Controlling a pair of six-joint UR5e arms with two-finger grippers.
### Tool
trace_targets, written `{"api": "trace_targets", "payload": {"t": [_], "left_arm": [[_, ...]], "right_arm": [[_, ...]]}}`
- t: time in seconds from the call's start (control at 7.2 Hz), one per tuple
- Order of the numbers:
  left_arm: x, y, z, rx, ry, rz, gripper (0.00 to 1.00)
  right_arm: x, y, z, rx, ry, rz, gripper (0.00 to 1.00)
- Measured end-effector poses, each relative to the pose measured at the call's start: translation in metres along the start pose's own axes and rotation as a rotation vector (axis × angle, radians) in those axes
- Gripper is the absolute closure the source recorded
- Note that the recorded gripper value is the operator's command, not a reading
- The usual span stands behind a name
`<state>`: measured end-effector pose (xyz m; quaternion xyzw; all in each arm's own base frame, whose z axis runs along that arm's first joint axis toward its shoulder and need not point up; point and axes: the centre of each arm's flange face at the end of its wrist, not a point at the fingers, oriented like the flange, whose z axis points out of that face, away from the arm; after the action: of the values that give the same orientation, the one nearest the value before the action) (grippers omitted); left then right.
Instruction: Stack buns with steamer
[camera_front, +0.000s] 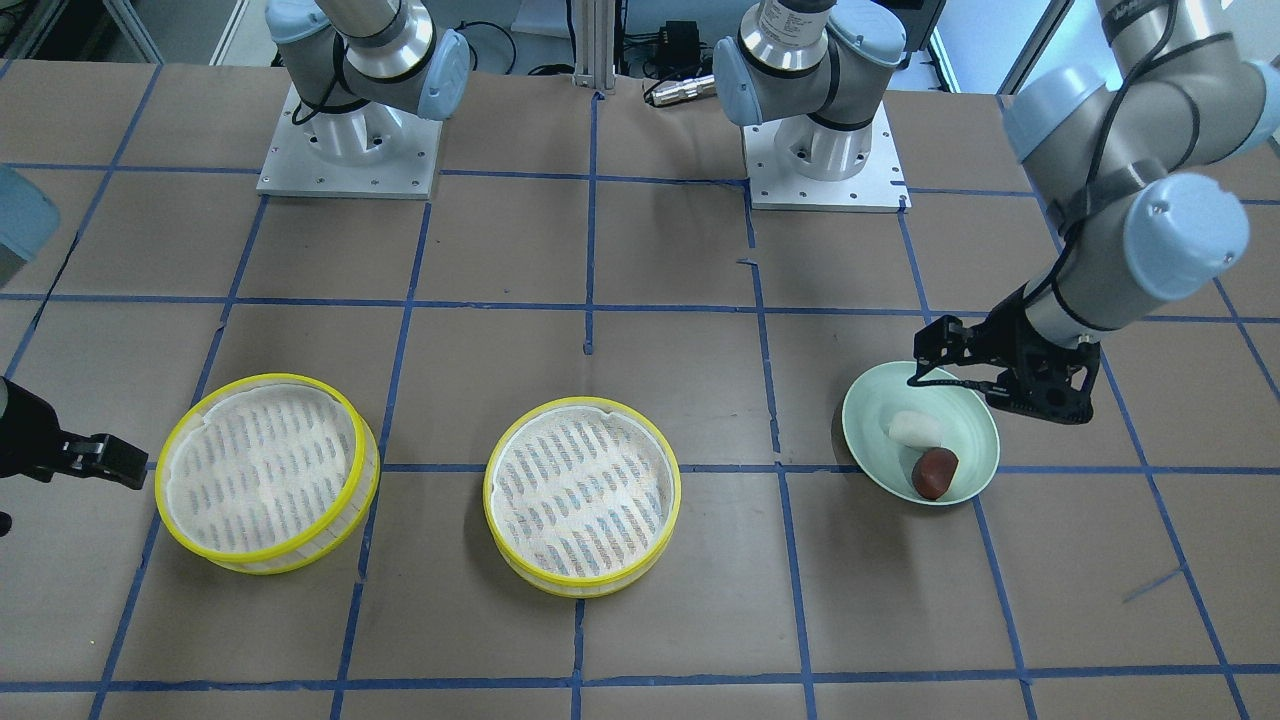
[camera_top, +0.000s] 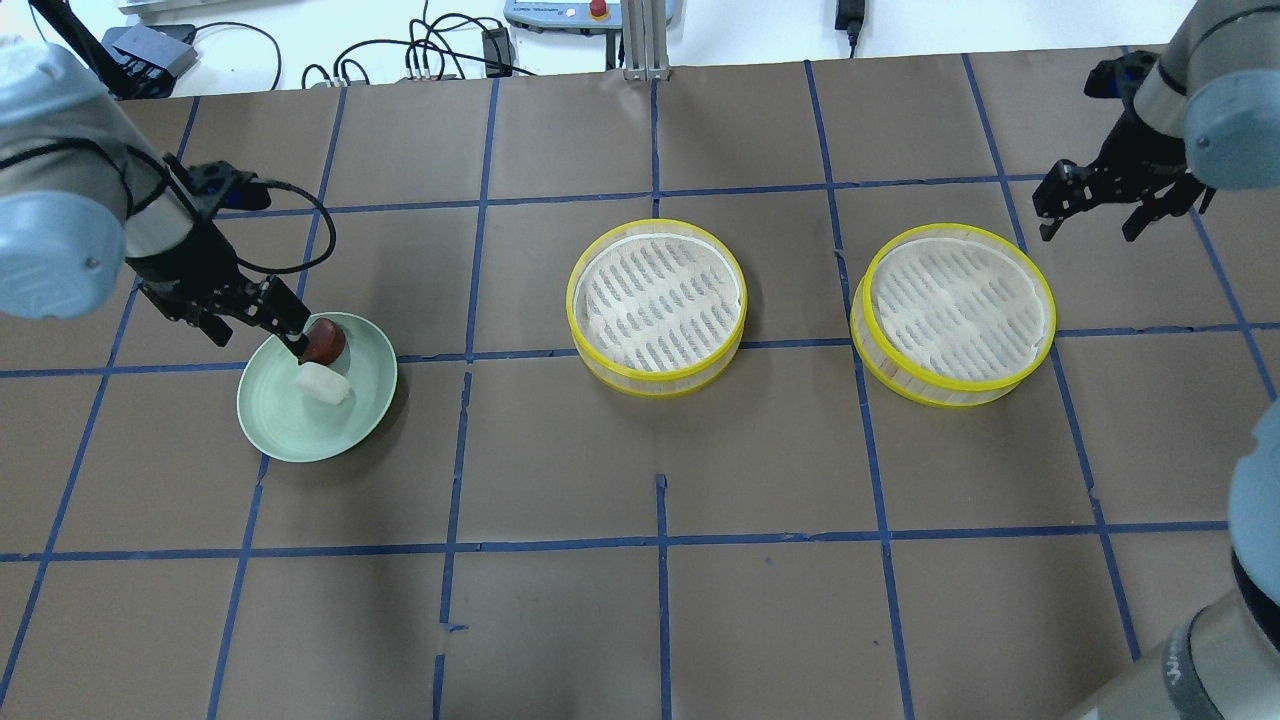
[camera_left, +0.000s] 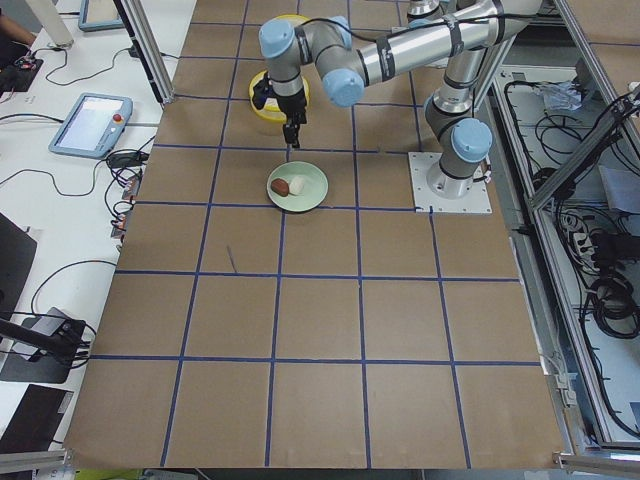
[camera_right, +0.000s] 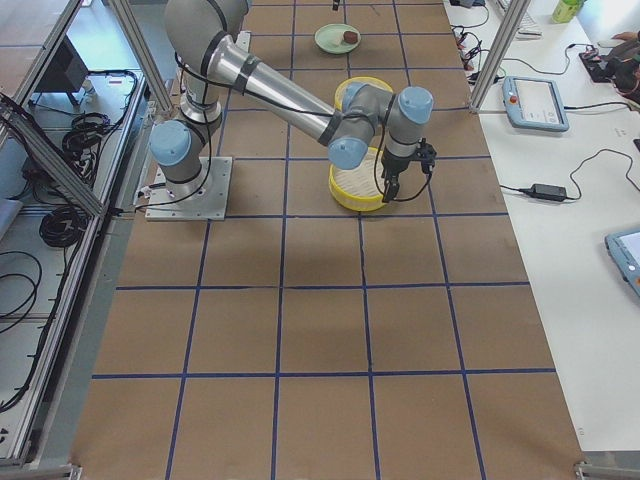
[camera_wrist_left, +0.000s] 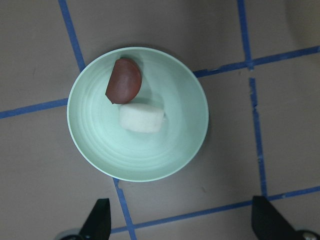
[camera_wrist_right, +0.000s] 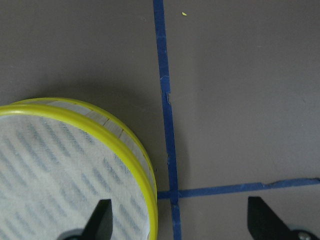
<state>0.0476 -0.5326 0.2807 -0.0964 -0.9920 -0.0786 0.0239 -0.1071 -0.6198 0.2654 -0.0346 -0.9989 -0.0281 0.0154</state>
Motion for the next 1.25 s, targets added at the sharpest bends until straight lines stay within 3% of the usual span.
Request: {"api": "trace_targets", "payload": {"t": [0.14, 0.28, 0.42, 0.56, 0.69, 0.97, 1.25], "left_arm": [[-0.008, -0.008, 0.037, -0.011, 0.007, -0.014, 0.18], [-0.013, -0.014, 0.063, -0.03, 0.018, -0.034, 0.42], [-0.016, -0.019, 0.079, -0.046, 0.026, -0.065, 0.65], [-0.017, -0.023, 0.087, -0.052, 0.032, -0.097, 0.8], [-0.018, -0.025, 0.088, -0.053, 0.036, -0.113, 0.94], [-0.014, -0.03, 0.076, -0.037, 0.026, -0.128, 0.95], [0.037, -0.05, 0.028, 0.001, -0.012, -0.18, 0.92]], "right_arm": [[-0.002, 0.01, 0.029, -0.002, -0.002, -0.001, 0.08], [-0.006, 0.017, 0.043, -0.009, -0.005, -0.002, 0.13], [-0.008, 0.021, 0.05, -0.016, -0.009, -0.003, 0.52], [-0.009, 0.024, 0.056, -0.026, -0.012, -0.007, 0.8], [-0.009, 0.025, 0.057, -0.029, -0.013, -0.019, 0.88], [-0.008, 0.026, 0.057, -0.034, -0.014, -0.042, 0.94], [-0.007, 0.025, 0.053, -0.029, -0.006, -0.071, 0.94]]}}
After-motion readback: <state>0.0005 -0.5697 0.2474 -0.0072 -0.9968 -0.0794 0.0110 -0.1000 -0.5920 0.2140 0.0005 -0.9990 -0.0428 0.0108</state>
